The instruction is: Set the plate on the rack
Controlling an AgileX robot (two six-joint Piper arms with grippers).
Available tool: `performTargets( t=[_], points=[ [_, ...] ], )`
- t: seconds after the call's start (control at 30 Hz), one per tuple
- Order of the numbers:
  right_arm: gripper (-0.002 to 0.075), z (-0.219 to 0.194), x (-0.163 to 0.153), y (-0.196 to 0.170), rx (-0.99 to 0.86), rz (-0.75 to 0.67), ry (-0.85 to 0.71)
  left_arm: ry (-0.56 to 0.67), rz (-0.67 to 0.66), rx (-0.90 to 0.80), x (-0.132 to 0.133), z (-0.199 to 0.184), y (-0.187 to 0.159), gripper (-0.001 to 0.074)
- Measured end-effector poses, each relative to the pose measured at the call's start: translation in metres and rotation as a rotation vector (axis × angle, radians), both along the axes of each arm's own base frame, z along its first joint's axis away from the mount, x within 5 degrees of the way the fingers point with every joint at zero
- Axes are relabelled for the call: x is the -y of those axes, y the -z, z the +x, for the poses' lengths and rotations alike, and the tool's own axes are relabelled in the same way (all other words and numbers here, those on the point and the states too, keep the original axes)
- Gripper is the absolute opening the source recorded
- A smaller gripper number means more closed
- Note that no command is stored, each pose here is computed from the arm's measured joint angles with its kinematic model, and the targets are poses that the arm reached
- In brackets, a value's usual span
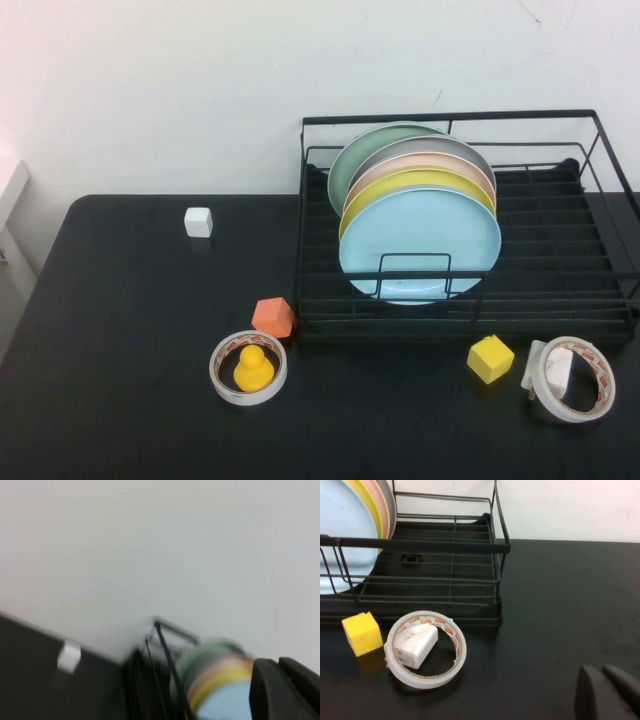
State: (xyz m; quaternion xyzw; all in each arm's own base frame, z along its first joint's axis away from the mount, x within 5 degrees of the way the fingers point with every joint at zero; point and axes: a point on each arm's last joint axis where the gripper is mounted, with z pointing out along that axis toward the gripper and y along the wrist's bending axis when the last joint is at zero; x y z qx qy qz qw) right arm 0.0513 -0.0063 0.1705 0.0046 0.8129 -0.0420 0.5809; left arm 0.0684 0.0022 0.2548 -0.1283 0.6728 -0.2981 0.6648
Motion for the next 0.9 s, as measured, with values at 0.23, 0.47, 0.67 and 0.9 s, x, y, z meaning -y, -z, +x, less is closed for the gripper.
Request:
performTargets(
  t=[0.23,0.47,0.67,0.9],
  points=[
    [-0.0002,0.000,0.000,0.000,0.000,0.000,0.000,-0.068,-0.004,0.140,0.002,-0.002,0.016,-0.0002],
    [-0.0002,0.000,0.000,0.000,0.000,0.000,0.000,-0.020,0.267,-0.036,0.017,-0.005,0.044,-0.0002],
    [-0.0002,0.000,0.000,0.000,0.000,0.000,0.000,-0.097,0.343,-0.302,0.010,-0.011,0.072,-0.0002],
    [-0.0002,0.000,0.000,0.000,-0.001,0.000,0.000,-0.132,0.351,-0.225,0.007,-0.014,0.074,-0.0002]
  ],
)
